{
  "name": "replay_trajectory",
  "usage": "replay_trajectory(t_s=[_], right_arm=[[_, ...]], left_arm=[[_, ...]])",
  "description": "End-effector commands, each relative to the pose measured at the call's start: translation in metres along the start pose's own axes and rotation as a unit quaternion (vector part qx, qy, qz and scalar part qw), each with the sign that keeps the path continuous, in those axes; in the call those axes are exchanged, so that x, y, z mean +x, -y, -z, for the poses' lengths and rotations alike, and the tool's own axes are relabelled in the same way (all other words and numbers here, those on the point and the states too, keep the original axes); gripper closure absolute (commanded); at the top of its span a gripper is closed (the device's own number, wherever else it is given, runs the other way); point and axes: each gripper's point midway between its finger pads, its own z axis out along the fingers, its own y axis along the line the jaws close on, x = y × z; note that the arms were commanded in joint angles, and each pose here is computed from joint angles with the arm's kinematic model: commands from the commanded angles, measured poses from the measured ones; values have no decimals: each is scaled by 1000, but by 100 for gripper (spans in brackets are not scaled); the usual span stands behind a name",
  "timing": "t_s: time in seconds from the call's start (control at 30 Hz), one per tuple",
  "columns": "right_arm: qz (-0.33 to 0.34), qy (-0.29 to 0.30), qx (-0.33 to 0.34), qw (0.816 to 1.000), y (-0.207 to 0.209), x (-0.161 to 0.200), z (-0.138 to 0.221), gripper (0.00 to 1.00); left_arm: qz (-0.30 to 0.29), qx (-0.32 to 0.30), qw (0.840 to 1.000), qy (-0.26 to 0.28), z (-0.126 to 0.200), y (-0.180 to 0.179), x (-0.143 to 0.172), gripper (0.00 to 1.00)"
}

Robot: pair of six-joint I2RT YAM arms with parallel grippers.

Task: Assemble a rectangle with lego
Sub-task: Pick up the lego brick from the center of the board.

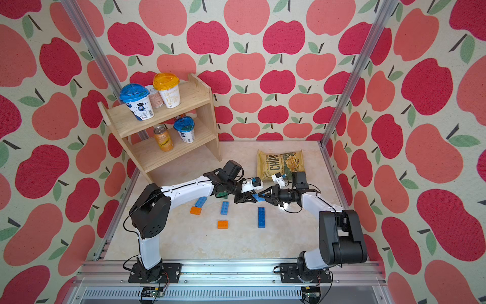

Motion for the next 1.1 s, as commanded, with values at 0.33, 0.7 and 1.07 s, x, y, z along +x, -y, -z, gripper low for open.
replay_trajectory(t_s=[0.33,0.7,1.07], right_arm=[[5,25,-5,1000,11,-16,18,100],[-70,12,-81,994,34,-25,36,100],[-20,2,-48,999,27,-16,27,100]], left_arm=[[4,-75,995,68,32,-22,-33,3],[82,-205,966,132,68,-36,-30,3],[119,-211,958,153,66,-15,-16,3]])
